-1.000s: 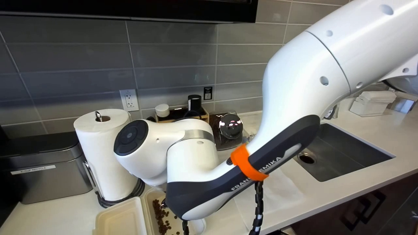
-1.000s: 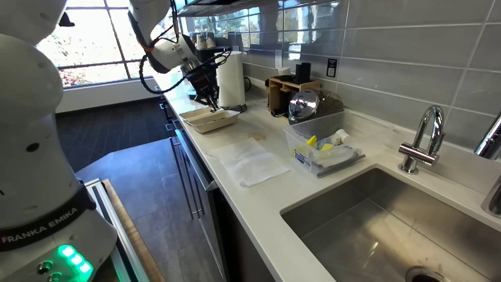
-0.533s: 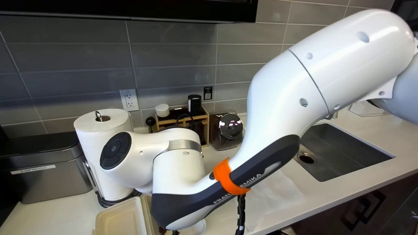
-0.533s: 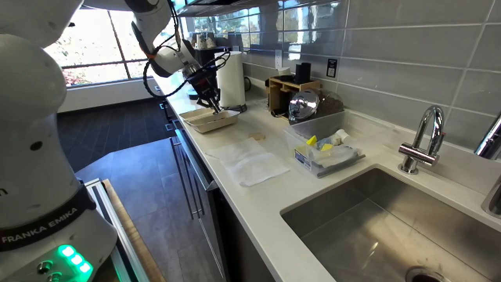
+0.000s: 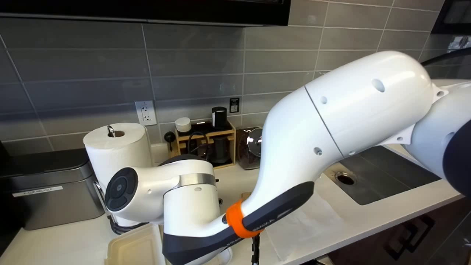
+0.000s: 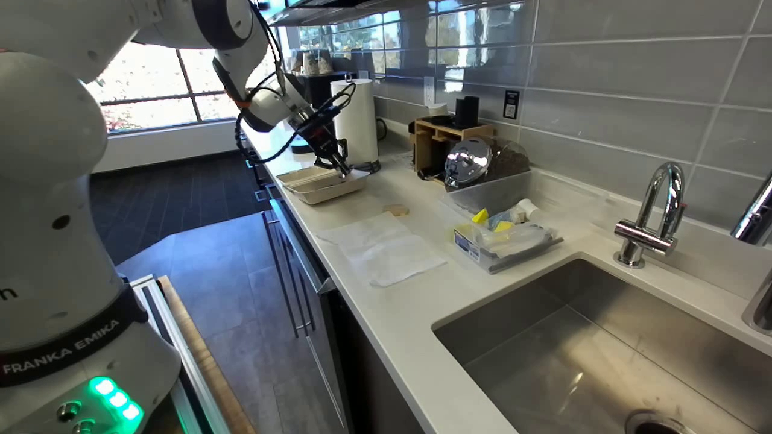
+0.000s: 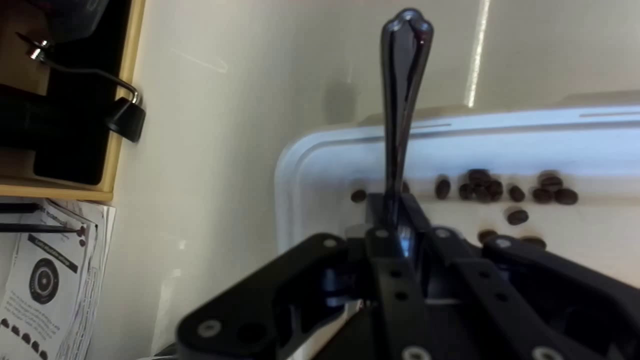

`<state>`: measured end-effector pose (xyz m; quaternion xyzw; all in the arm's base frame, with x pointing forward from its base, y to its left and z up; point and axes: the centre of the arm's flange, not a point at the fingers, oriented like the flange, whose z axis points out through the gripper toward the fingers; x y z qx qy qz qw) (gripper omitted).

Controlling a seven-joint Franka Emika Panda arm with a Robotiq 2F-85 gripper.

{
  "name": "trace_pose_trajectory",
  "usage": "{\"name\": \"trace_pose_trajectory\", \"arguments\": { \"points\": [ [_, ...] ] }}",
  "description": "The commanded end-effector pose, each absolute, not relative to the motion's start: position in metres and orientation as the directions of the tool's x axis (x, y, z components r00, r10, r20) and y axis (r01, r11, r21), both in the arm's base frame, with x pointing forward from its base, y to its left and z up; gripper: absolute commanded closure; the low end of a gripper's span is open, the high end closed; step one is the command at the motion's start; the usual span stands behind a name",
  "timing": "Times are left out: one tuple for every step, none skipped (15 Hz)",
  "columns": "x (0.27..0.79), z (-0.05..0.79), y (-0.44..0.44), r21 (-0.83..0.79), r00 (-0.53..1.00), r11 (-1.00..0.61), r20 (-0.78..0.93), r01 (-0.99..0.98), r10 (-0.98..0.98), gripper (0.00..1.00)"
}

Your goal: Pick up the spoon and scoop some of the contents from the bowl

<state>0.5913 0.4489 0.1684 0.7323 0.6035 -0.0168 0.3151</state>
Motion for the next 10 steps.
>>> {"name": "trace_pose_trajectory", "arguments": {
  "points": [
    [0.612,0.152,0.461,0.489,0.275,-0.036,-0.427,0.871,0.861,0.98],
    [0.613,0.150,0.461,0.493,0.271,-0.027,-0.429,0.869,0.862,0.98],
    [0.614,0.148,0.461,0.495,0.264,-0.017,-0.434,0.869,0.861,0.98],
    [0.614,0.145,0.462,0.494,0.258,-0.008,-0.440,0.870,0.860,0.98],
    [0.614,0.143,0.463,0.493,0.247,0.005,-0.445,0.870,0.861,0.98],
    [0.614,0.141,0.464,0.491,0.241,0.012,-0.450,0.871,0.860,0.98],
    [0.614,0.138,0.466,0.489,0.233,0.025,-0.458,0.872,0.858,0.98],
    [0.613,0.135,0.467,0.481,0.222,0.032,-0.462,0.876,0.859,0.98],
    [0.611,0.134,0.468,0.477,0.211,0.045,-0.469,0.878,0.858,0.98],
    [0.611,0.132,0.469,0.468,0.200,0.056,-0.479,0.882,0.855,0.98]
  ]
}}
